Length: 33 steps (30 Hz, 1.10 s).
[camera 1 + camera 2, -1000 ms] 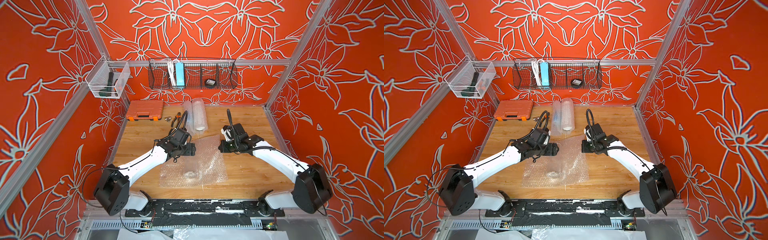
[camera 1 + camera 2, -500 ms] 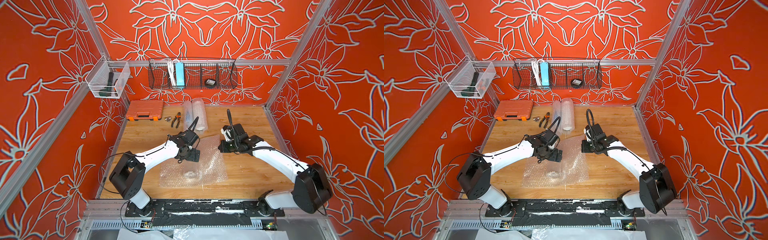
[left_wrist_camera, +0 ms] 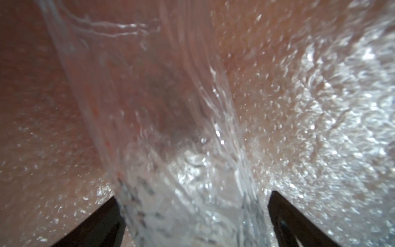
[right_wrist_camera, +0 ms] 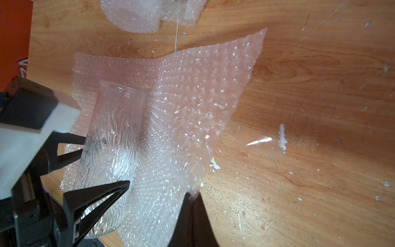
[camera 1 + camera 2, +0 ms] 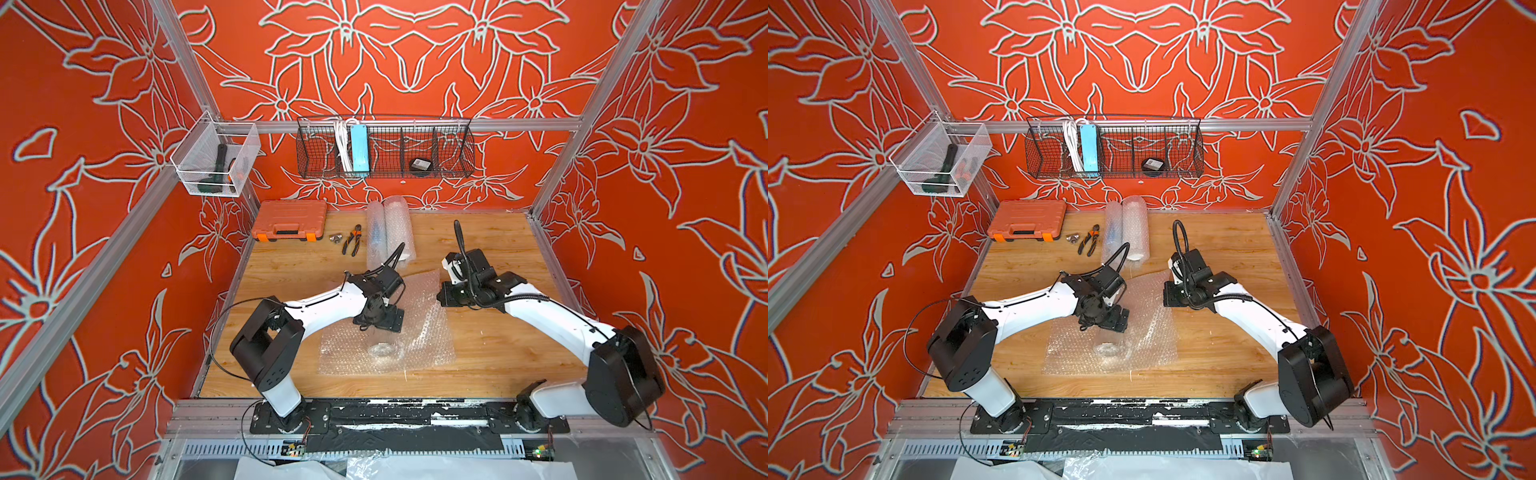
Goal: Unwrap the vase from the bubble wrap
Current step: Pick up the vase from the bubble wrap.
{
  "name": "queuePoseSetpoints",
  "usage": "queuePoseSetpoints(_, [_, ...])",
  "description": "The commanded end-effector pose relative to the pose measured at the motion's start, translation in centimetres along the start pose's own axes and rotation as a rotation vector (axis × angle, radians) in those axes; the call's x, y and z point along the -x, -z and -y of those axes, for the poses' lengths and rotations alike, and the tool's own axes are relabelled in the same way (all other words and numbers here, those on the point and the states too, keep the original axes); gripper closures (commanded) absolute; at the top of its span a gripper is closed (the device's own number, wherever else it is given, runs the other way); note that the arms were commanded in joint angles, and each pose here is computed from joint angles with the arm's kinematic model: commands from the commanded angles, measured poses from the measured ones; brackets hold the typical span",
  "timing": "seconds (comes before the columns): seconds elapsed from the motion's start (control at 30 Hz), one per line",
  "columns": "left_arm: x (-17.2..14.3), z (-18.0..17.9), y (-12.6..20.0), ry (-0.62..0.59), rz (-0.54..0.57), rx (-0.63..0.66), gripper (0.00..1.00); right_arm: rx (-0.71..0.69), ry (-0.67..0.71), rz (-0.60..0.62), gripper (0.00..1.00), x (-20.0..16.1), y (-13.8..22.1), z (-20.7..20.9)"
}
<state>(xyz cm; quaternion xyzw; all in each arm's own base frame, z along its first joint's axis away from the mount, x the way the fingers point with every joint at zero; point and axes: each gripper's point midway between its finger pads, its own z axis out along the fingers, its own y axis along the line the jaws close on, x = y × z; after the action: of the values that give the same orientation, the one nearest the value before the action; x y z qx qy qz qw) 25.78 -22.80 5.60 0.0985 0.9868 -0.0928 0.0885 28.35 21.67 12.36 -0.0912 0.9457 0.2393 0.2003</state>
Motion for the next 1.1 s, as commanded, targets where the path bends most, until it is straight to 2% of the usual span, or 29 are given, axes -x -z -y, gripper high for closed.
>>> queuePoseSetpoints(0.0, [-1.7,-0.1,-1.1,-0.017,-0.068,0.01,0.02,-0.027,0.012,0.002,1.0,-0.2,-0.4,0.5])
queuePoseSetpoints(0.13, [-2.8,0.1,-1.9,-0.029,-0.101,0.009,0.02,-0.032,0.011,-0.002,1.0,-0.3,-0.6,0.7])
queuePoseSetpoints(0.23, [-3.2,-0.2,-2.2,-0.03,-0.111,0.026,0.07,-0.034,0.01,-0.002,1.0,-0.3,-0.6,0.7])
queuePoseSetpoints(0.3, [-3.5,-0.5,-2.3,-0.031,-0.122,0.041,0.13,-0.036,0.01,-0.003,1.0,-0.4,-0.6,0.7])
queuePoseSetpoints(0.37, [-3.4,-0.6,-2.3,-0.033,-0.121,0.045,0.25,-0.038,0.011,0.002,1.0,-0.3,-0.5,0.7])
queuePoseSetpoints(0.43, [-3.3,-0.3,-2.2,-0.036,-0.113,0.03,0.3,-0.041,0.012,0.006,1.0,-0.2,-0.4,0.8])
queuePoseSetpoints(0.47, [-3.1,-0.2,-2.0,-0.037,-0.104,0.024,0.38,-0.044,0.011,0.005,1.0,-0.2,-0.4,0.9])
queuePoseSetpoints(0.73, [-1.2,0.9,-0.4,-0.053,-0.003,-0.024,0.39,-0.06,0.001,0.011,1.0,-0.1,-0.5,1.3])
queuePoseSetpoints(1.07, [2.9,1.5,4.7,-0.053,0.282,-0.067,0.39,-0.093,-0.024,-0.02,1.0,-1.0,-1.6,2.7])
